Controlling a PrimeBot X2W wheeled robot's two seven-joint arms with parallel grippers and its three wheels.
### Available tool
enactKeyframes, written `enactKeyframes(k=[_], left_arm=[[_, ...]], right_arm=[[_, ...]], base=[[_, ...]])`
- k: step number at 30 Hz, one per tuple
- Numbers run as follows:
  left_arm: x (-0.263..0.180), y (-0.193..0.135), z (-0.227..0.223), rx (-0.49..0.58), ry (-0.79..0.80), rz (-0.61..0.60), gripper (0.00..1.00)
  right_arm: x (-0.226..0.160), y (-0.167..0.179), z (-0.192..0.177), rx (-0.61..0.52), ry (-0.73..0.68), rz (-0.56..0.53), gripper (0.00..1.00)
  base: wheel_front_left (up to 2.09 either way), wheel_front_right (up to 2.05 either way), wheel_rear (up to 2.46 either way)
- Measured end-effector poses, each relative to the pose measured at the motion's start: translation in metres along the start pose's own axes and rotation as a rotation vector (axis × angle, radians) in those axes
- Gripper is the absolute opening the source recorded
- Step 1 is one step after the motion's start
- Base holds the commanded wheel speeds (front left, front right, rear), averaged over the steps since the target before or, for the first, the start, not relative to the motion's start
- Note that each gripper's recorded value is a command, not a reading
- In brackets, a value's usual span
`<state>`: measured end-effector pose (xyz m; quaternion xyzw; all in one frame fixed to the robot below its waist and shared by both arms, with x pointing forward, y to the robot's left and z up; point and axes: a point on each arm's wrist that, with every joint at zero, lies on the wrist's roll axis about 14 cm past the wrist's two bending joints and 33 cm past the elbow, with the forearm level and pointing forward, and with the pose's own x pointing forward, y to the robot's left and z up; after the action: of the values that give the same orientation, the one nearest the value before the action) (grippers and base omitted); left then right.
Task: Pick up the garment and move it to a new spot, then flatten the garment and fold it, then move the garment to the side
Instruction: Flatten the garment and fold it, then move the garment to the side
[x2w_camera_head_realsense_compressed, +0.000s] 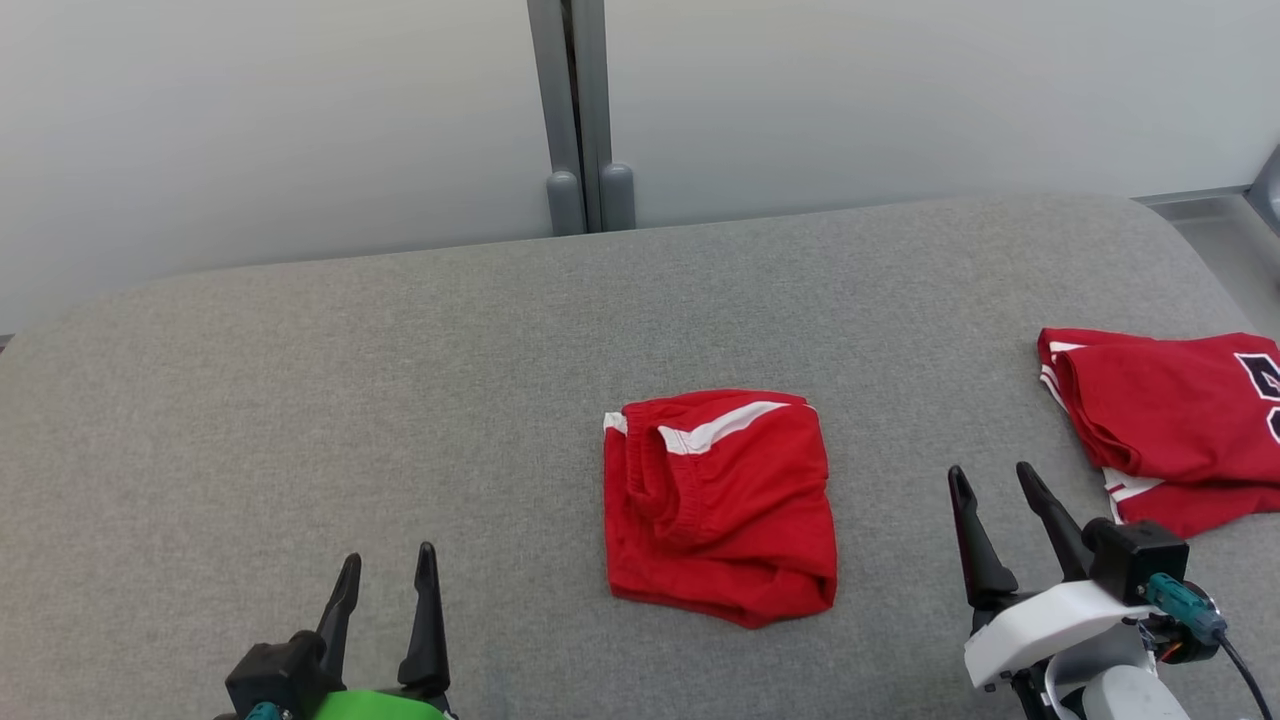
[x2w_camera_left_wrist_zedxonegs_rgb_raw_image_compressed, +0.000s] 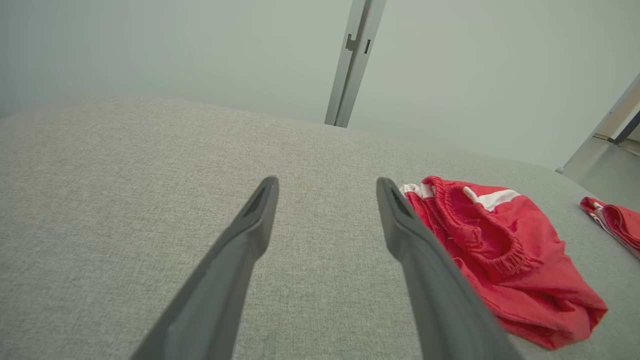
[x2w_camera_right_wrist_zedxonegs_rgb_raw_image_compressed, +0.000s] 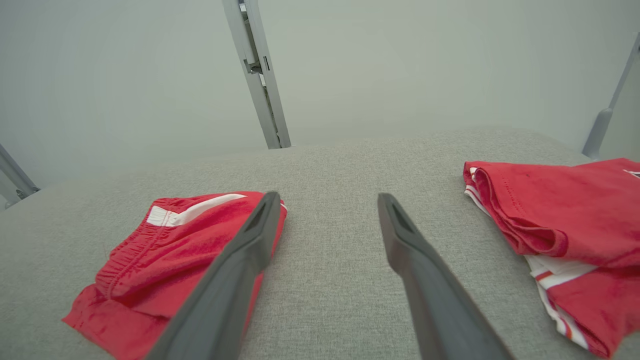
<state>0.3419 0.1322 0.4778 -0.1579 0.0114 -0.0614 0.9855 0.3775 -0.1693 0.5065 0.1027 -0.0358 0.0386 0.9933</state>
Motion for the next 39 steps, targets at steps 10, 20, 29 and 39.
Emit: enactKeyframes(k=[10,20,29,39], left_arm=[[-0.002,0.001,-0.004,0.002,0.012,0.005,1.00],[-0.003,0.002,-0.005,0.003,0.015,0.009,1.00],[-0.003,0.002,-0.005,-0.004,0.015,0.012,1.00],[-0.002,0.012,-0.002,0.002,0.005,0.042,1.00]], right_arm=[[-0.003,-0.001,0.002,0.004,-0.008,-0.004,1.00],[-0.002,-0.001,0.002,-0.022,-0.006,0.001,1.00],[0.001,0.006,-0.008,-0.064,0.028,0.030,1.00],[0.048,0.047,-0.023,-0.199,0.224,0.165,1.00]], base=[[0.00,0.00,0.00],[0.00,0.00,0.00],[0.00,0.00,0.00],[0.00,0.00,0.00]])
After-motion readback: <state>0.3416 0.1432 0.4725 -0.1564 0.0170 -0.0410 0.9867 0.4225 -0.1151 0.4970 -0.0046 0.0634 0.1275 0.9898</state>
